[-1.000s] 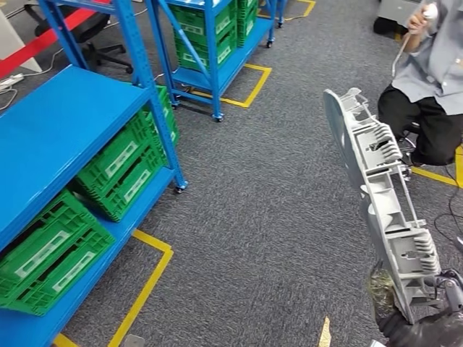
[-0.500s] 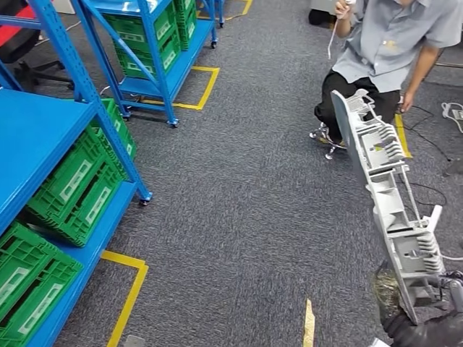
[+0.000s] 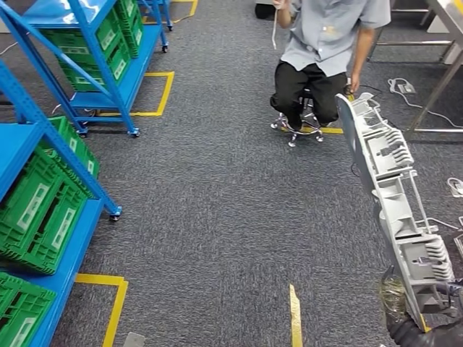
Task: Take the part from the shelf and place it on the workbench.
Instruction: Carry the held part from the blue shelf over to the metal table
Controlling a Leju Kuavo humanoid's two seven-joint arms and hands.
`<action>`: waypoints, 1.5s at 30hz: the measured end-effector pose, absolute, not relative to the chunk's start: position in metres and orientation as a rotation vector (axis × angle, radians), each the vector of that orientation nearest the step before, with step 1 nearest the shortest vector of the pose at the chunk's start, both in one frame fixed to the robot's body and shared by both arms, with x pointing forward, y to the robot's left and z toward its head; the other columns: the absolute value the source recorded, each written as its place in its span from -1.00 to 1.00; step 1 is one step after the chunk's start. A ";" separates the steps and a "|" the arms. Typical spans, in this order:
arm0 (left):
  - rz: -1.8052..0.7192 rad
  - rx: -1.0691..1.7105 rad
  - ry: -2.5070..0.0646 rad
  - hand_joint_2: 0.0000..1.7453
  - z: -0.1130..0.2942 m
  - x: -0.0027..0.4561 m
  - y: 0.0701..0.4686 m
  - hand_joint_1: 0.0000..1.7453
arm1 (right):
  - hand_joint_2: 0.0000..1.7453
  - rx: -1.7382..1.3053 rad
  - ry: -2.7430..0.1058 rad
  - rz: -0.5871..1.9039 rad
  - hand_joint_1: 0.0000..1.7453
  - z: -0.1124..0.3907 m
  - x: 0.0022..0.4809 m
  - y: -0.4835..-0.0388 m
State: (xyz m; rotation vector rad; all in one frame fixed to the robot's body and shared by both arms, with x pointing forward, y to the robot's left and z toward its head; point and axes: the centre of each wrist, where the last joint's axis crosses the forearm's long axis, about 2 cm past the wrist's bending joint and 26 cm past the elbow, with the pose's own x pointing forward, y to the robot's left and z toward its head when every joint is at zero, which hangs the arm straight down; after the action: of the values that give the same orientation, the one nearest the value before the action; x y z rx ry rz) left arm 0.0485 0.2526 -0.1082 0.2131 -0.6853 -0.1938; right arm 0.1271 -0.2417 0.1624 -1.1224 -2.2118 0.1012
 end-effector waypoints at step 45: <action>-0.212 0.214 -0.681 1.00 -0.109 0.047 0.255 -1.00 | 1.00 -1.146 -2.209 0.085 1.00 0.166 0.124 -0.245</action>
State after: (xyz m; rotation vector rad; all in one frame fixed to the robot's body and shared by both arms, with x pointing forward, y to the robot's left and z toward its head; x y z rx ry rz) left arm 0.0469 0.2549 -0.1085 0.2137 -0.6808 -0.2115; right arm 0.1243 -0.2454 0.1663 -1.1460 -2.2093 0.0850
